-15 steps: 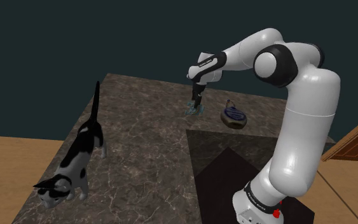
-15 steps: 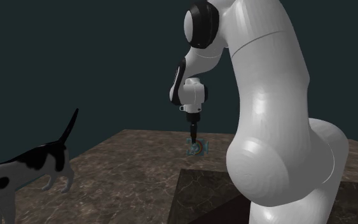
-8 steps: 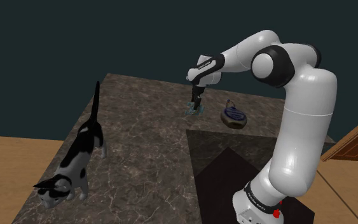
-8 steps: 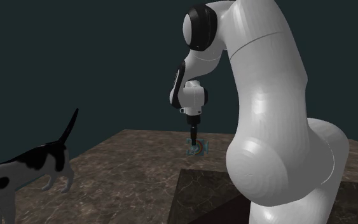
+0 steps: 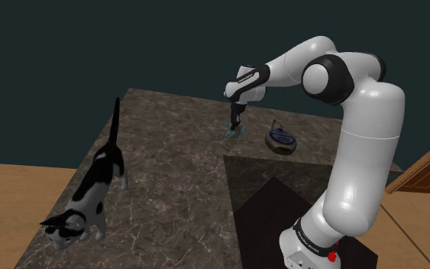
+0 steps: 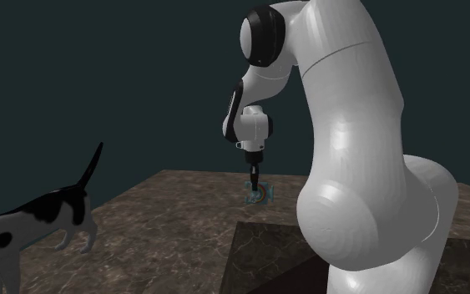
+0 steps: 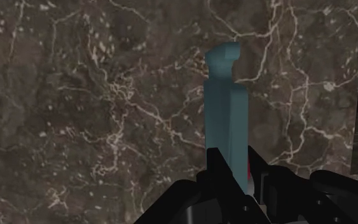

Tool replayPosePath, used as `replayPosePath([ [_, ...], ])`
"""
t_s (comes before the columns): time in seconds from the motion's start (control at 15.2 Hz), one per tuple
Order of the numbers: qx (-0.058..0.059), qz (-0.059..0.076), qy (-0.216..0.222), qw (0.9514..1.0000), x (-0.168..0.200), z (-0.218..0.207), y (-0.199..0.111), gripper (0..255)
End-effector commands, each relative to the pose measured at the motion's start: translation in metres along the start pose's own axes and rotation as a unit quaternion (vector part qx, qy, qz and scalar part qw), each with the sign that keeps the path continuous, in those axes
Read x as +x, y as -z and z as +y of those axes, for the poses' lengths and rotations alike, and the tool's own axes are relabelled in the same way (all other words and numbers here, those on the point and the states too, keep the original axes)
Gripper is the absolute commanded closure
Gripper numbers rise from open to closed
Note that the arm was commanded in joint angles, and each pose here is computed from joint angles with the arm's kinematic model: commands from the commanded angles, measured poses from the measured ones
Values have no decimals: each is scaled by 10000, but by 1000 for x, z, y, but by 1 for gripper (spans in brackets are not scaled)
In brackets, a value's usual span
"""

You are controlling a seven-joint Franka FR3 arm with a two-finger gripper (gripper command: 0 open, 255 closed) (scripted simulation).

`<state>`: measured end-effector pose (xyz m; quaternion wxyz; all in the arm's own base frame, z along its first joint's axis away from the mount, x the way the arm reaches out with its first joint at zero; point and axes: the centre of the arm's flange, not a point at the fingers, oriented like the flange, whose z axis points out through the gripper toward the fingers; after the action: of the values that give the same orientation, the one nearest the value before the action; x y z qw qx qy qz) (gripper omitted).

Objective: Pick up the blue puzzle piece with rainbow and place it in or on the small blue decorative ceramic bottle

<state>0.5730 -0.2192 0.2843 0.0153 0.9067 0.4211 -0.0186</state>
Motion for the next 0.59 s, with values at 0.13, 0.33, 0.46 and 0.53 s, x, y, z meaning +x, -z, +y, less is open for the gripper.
replayPosePath([
  [0.13,-1,-2,-2,10000,0,0,0,255],
  [0.33,-1,-2,-2,10000,-1,0,10,255],
  [0.46,-1,-2,-2,10000,-1,0,21,255],
  [0.53,-1,-2,-2,10000,-2,0,26,255],
])
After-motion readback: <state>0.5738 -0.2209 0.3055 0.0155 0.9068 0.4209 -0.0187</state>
